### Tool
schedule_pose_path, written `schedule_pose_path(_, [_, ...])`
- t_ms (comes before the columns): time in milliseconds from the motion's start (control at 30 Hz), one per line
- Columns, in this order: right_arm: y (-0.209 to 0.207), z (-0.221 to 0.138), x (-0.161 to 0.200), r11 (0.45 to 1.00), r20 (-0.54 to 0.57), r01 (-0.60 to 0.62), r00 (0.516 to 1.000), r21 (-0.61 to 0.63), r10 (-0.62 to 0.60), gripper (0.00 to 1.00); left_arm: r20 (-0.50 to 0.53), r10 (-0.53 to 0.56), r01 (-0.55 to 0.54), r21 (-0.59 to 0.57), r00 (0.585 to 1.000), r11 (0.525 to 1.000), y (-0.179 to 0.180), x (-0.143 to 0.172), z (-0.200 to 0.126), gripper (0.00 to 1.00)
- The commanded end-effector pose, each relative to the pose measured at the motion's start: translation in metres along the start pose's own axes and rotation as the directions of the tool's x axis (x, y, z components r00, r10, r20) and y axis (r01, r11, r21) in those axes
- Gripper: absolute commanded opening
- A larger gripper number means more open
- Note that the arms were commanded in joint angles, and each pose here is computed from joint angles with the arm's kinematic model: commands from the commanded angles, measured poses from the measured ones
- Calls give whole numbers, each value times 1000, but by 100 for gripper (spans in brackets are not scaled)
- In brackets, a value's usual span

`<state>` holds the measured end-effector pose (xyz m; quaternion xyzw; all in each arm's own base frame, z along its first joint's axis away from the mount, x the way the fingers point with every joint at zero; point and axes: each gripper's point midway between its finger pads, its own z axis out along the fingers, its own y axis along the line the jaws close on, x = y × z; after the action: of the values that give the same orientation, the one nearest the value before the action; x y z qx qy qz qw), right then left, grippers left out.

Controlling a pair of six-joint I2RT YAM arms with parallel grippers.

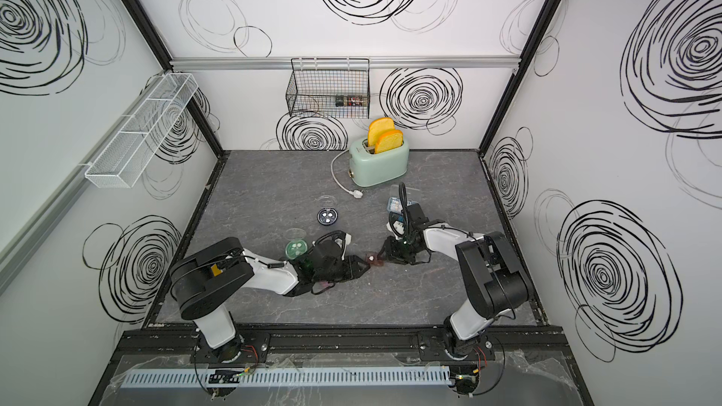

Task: Close pillboxes
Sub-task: Close the lid on the pillbox.

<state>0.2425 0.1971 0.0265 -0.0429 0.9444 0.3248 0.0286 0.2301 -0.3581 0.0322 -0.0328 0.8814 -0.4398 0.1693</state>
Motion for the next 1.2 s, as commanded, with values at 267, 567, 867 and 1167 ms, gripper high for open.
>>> schedule_pose_path(267, [-6, 7, 4, 1000, -21, 9, 1000, 19, -8, 33, 28, -9, 8, 34, 1000, 999, -5, -13, 10, 42])
schedule_pose_path(567, [-8, 16, 8, 999, -53, 16, 998, 36, -14, 32, 22, -16, 16, 22, 1000, 1000, 1, -13, 16, 40])
schedule_pose_path(867, [-11, 22, 12, 998, -75, 20, 997, 61, -16, 27, 15, -22, 22, 20, 1000, 1000, 5, -12, 18, 37])
schedule_pose_path(1167, [-8, 21, 13, 998, -74, 22, 997, 56, -18, 31, 13, -24, 24, 29, 1000, 999, 5, -11, 15, 36])
